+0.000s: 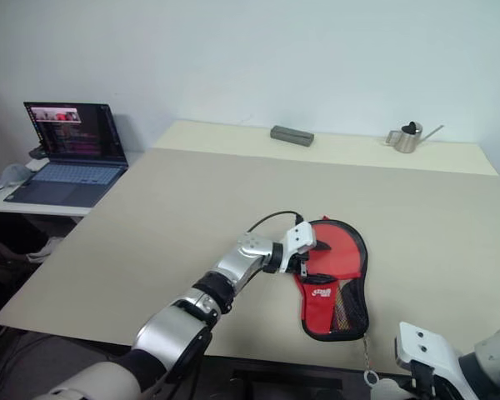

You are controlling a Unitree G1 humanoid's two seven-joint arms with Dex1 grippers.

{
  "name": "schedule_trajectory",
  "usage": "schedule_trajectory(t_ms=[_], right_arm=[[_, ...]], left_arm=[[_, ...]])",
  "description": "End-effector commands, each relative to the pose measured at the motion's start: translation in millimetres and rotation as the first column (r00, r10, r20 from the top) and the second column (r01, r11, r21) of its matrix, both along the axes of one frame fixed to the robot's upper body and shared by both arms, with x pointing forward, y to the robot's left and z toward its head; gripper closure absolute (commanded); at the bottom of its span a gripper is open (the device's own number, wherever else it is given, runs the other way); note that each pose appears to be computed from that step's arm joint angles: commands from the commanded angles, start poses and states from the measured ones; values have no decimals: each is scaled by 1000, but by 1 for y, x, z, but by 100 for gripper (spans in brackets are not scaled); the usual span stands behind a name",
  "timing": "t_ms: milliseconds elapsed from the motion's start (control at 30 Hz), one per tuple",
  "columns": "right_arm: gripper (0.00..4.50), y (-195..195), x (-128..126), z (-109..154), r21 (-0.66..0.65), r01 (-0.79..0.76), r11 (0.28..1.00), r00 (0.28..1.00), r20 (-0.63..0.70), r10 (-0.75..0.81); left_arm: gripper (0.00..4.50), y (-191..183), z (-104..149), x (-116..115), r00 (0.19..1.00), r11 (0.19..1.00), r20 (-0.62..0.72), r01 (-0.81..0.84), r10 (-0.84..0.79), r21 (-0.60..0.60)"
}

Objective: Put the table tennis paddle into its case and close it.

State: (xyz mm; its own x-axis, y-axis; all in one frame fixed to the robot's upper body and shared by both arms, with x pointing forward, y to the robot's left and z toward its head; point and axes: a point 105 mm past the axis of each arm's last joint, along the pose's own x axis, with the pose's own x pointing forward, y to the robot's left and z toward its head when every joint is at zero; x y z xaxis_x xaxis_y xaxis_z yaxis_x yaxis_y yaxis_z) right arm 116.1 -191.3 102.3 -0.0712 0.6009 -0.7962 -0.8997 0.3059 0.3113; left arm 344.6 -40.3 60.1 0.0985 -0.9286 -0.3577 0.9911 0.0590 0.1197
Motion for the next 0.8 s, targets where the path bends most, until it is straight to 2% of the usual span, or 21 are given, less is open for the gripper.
schedule_trajectory(t_ms=[33, 300, 433, 600, 700, 800], right_arm=[[430, 21, -16, 6, 84, -81, 993, 995, -56, 86], [430, 30, -1, 10, 108, -88, 990, 996, 9, 88], [304, 35, 0, 16, 147, -111, 983, 994, 26, 109], [304, 48, 4, 36, 297, -110, 949, 994, 56, 98], [304, 48, 12, 40, 309, -98, 946, 994, 81, 77], [304, 45, 9, 42, 299, -119, 947, 992, 65, 104]], left_arm=[[0, 27, -63, -18, 993, 973, -116, -2, 30, 232], [0, 26, -63, -18, 993, 974, -116, -9, 36, 227], [0, 25, -62, -17, 993, 974, -114, -11, 37, 225], [0, 24, -62, -17, 993, 975, -112, -9, 35, 222], [0, 23, -60, -17, 994, 976, -106, -8, 31, 217], [0, 21, -59, -16, 994, 977, -101, -6, 28, 213]])
